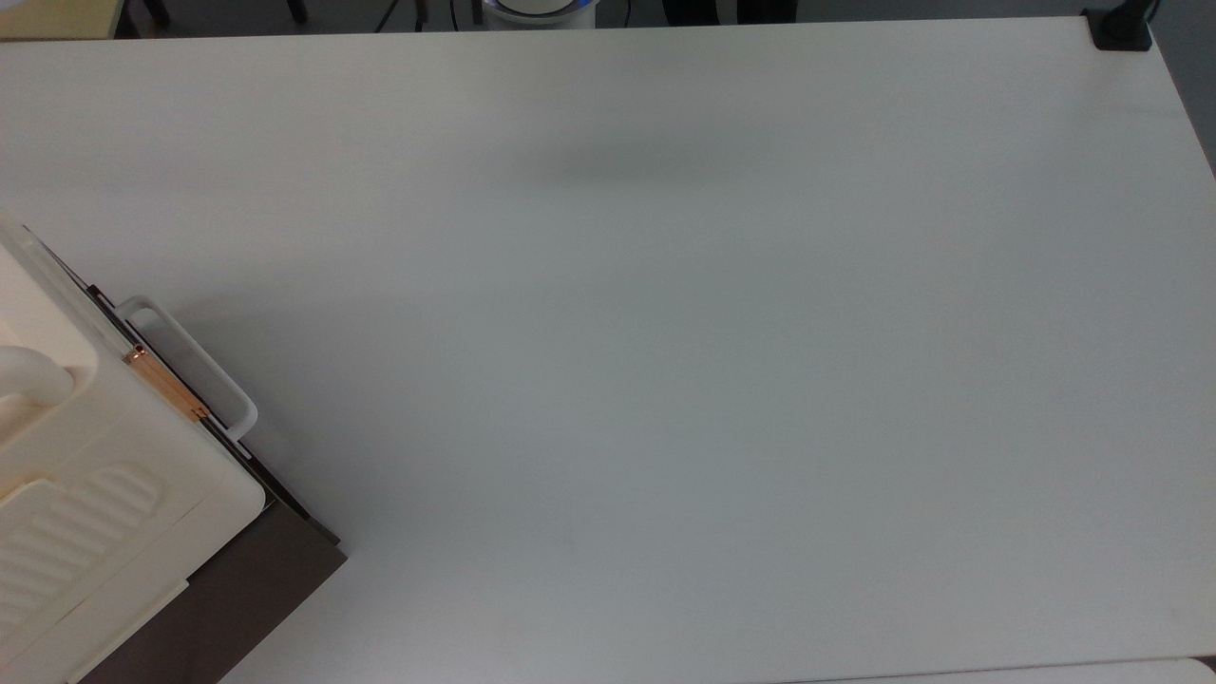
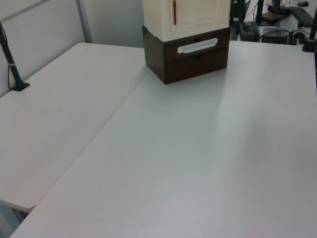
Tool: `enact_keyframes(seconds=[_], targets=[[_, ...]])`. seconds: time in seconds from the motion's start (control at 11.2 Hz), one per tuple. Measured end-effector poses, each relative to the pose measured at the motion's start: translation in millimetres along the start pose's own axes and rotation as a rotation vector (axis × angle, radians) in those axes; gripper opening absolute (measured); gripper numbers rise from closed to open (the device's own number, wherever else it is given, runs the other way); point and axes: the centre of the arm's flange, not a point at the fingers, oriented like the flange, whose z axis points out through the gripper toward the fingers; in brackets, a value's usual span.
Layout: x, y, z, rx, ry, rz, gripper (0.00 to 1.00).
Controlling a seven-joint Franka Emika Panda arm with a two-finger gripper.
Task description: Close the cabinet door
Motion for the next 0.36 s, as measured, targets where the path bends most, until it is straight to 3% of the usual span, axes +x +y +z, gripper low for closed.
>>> enact_keyframes(seconds=[0.36], targets=[[0.0,2.7,5.9,0.000,-0.013,0.005,1.00]])
